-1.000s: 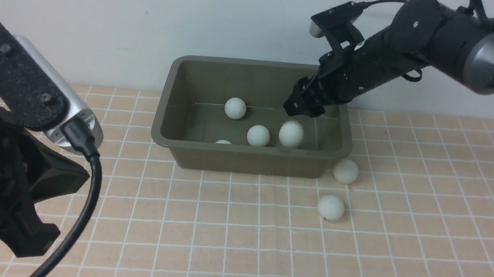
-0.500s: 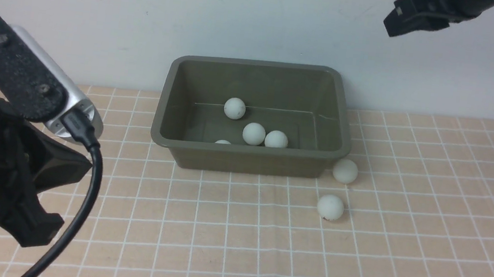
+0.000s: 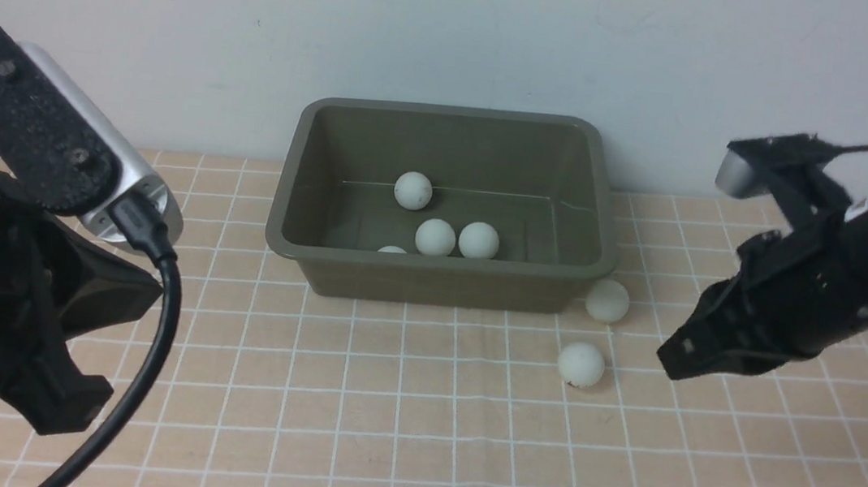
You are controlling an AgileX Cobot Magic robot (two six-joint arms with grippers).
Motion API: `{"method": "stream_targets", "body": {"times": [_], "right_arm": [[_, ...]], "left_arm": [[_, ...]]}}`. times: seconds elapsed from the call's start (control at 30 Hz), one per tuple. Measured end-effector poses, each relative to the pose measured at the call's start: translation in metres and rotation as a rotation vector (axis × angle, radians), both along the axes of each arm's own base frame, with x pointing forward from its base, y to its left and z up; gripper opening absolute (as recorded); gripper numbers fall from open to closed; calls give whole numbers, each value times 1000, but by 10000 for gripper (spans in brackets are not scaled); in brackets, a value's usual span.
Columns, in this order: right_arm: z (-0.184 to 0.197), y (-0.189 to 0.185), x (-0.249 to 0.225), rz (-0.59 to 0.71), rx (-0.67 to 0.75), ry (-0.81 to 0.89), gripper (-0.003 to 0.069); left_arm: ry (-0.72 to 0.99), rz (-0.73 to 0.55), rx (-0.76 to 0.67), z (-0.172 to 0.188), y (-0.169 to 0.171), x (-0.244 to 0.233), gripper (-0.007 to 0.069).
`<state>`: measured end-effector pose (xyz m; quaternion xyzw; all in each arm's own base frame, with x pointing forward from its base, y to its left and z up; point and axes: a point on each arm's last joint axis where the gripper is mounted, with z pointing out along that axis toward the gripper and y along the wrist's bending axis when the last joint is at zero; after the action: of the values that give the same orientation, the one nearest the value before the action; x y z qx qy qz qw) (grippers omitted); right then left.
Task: Put the table tennis balls into the box on the light coffee tablecloth.
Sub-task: 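Reach for and grasp a ping pong ball on the table beside the basket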
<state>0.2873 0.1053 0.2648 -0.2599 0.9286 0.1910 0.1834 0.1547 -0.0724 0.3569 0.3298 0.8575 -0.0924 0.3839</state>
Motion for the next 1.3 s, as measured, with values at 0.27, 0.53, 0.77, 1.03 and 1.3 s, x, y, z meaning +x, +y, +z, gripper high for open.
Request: {"method": "stream_targets", "body": {"times": [0.27, 0.53, 0.77, 1.03, 1.3], "right_arm": [[-20, 26, 14, -17, 5, -186, 199], [-54, 36, 33, -100, 3, -115, 449], [-81, 38, 47, -121, -28, -103, 467], [-105, 42, 62, -136, -49, -93, 467], [-119, 41, 67, -138, -73, -87, 398]], "left_arm": [[5, -1, -14, 0, -1, 0, -69], [16, -4, -44, 1, -3, -1, -69], [23, -7, -66, 1, -4, -2, -69], [23, -7, -66, 1, -4, -2, -69], [23, -7, -66, 1, -4, -2, -69]]}}
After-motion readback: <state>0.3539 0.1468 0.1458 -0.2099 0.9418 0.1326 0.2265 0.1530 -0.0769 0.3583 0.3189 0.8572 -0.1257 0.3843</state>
